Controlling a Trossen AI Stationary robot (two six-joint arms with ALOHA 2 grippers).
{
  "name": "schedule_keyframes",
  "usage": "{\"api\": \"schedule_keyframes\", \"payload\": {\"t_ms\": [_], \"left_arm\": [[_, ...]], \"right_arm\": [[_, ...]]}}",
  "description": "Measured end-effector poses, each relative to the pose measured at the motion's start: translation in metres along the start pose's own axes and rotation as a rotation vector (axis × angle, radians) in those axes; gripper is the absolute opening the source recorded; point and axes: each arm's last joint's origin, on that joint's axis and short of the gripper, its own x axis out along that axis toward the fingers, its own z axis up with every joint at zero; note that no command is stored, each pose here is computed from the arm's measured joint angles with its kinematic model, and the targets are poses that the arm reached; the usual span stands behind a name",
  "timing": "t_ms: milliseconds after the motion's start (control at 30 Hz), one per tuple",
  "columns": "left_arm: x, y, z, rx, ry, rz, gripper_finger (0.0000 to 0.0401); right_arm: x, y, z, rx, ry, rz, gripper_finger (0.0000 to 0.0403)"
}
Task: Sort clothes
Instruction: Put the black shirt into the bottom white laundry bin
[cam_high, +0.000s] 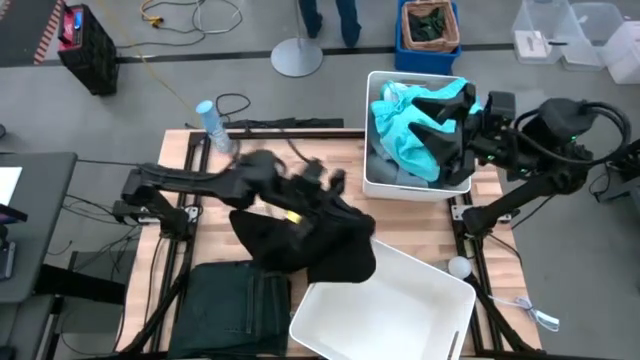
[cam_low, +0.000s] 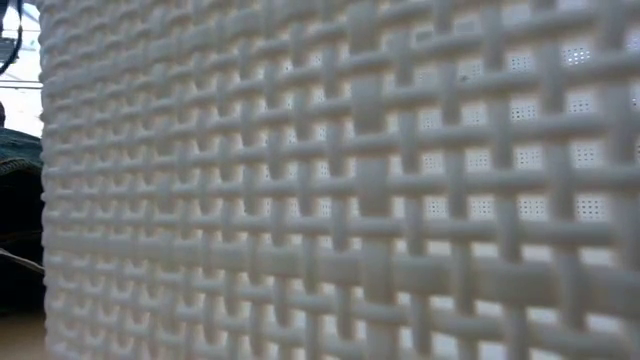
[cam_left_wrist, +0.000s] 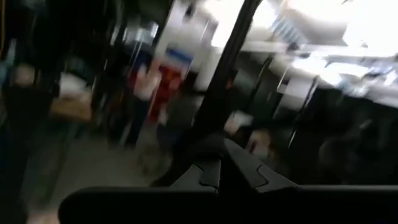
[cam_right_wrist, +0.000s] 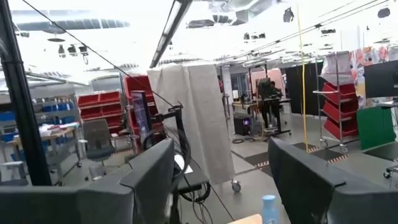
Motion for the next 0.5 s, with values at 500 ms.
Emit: {"api": "schedule_keyframes", "payload": {"t_ms": [500], "left_arm": [[0.090, 0.000, -0.093, -0.047, 0.650, -0.292, 0.0000]], "right_arm": [[0.005, -0.006, -0.015, -0.063, 0.116, -0.039, 0.0276]]}}
